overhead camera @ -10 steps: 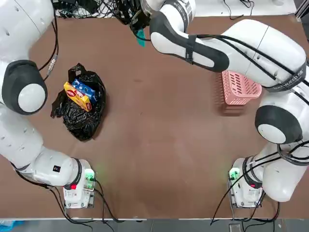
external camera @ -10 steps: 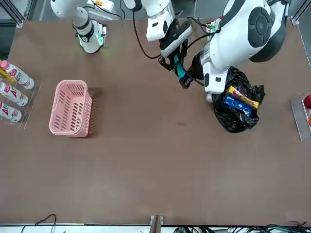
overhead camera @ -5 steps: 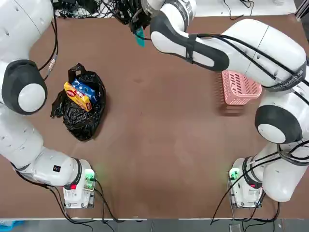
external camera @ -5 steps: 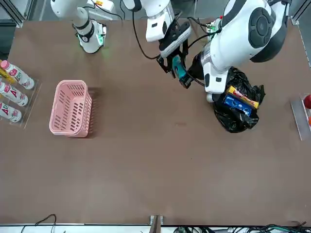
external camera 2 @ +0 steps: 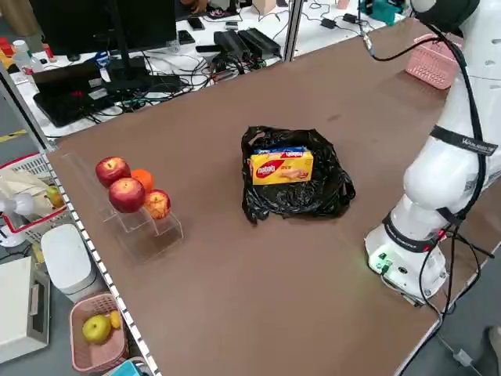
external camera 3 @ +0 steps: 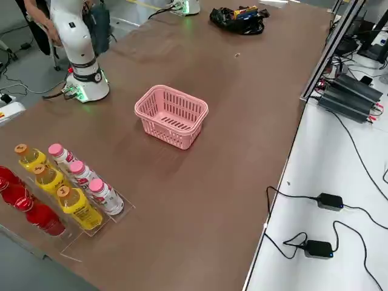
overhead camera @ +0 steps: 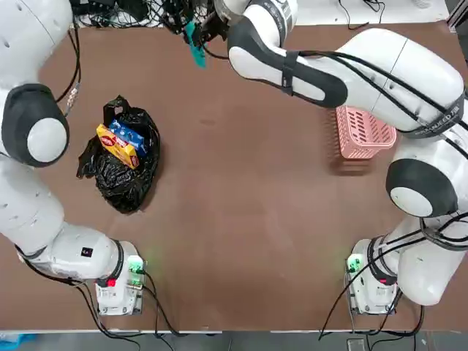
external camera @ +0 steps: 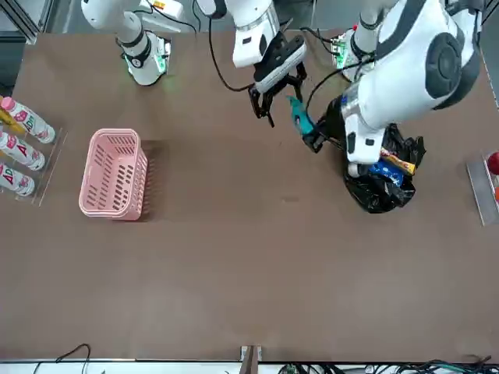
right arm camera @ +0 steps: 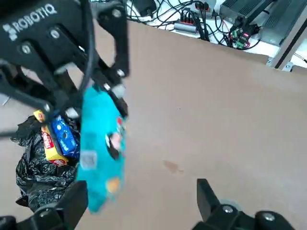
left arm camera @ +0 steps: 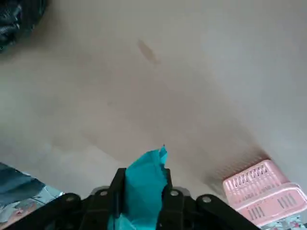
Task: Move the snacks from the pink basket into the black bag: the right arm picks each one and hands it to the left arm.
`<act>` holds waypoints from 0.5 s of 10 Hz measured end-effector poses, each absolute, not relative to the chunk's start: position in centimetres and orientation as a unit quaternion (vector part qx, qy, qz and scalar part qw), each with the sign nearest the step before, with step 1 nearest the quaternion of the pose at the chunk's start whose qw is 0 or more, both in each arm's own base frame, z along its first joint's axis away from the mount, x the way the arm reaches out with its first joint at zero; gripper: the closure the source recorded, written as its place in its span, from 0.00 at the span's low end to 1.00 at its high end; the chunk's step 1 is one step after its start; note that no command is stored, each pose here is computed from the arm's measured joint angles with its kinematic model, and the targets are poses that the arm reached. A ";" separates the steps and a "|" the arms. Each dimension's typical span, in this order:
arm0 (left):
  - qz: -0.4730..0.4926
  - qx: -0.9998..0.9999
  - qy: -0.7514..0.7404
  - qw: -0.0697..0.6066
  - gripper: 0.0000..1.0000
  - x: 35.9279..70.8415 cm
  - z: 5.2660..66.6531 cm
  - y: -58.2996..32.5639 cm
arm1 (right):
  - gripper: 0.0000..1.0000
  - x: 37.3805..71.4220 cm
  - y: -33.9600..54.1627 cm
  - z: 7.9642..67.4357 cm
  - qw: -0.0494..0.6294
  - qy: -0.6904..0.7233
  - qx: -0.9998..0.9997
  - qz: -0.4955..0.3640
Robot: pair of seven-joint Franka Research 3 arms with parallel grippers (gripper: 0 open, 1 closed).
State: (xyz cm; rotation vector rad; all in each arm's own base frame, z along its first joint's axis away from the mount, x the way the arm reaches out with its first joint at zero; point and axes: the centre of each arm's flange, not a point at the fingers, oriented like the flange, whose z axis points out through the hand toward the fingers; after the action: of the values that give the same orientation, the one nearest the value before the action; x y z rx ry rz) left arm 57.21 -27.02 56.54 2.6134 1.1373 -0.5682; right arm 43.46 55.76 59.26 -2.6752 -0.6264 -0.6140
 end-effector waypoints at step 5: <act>-0.200 0.870 0.450 0.005 0.67 61.7 47.5 -13.8 | 0.00 50.5 48.4 58.8 0.113 -0.194 -0.954 -0.201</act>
State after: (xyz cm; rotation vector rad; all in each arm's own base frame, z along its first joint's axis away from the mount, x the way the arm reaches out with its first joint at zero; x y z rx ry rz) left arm 61.71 -13.82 47.48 2.7257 1.4090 -0.6254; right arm 50.55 48.45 58.77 -2.7983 -0.5690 -0.5888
